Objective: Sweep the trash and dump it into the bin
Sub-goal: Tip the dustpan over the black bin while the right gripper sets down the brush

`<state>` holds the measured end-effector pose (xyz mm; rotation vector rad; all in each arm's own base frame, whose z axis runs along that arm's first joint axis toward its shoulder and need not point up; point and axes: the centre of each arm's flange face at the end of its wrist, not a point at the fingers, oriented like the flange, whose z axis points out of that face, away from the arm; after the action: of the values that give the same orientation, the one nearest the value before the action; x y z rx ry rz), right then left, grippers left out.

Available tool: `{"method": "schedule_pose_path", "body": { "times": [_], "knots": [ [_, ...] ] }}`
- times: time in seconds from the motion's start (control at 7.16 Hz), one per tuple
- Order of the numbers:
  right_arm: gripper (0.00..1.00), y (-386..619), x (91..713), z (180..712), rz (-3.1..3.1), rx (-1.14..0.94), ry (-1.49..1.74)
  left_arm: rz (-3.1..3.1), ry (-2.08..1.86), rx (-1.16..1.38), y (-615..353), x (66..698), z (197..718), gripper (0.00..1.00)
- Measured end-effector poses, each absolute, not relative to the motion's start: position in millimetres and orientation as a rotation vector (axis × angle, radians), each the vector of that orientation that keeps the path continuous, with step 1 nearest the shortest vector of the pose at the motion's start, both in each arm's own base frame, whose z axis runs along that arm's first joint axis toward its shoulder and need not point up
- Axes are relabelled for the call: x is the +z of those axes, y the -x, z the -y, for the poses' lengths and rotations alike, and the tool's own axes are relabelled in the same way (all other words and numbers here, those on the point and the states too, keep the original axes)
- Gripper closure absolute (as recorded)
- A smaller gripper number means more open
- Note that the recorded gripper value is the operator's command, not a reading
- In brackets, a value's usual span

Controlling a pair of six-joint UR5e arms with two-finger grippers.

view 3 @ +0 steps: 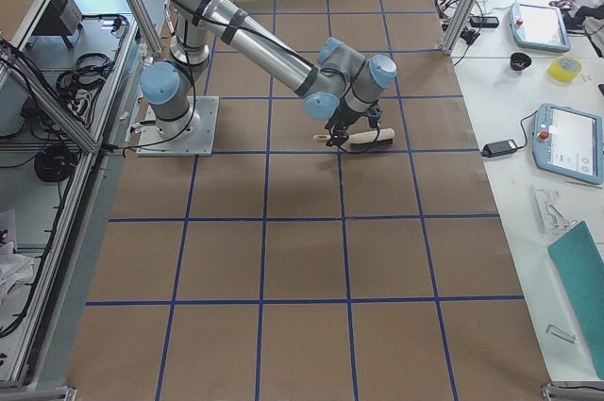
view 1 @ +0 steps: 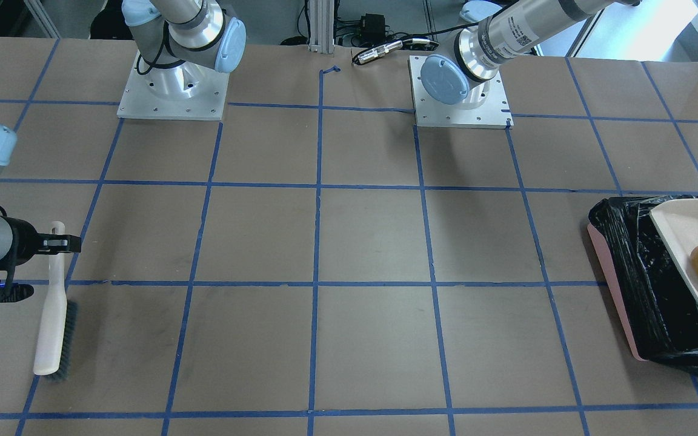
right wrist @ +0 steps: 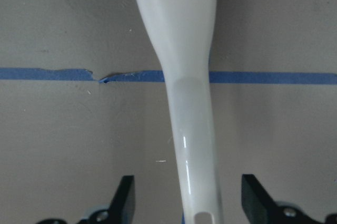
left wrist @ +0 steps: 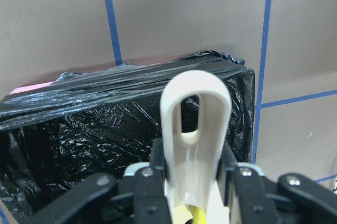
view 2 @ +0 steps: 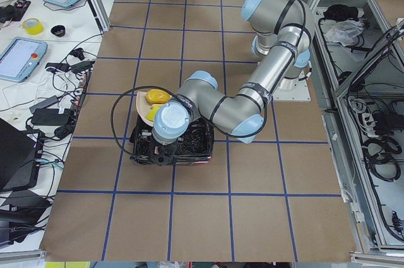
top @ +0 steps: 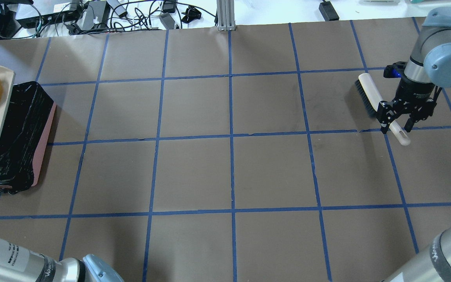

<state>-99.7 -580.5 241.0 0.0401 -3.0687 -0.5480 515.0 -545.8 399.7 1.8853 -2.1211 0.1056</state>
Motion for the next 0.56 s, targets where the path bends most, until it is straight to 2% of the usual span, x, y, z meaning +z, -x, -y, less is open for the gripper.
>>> {"method": "schedule_pose_path", "body": {
  "times": [0.56],
  "knots": [
    [0.0,94,393,566,3.018,-0.19,-0.01,2.333,-1.66,0.318,-535,386,557,1.0]
  ]
}}
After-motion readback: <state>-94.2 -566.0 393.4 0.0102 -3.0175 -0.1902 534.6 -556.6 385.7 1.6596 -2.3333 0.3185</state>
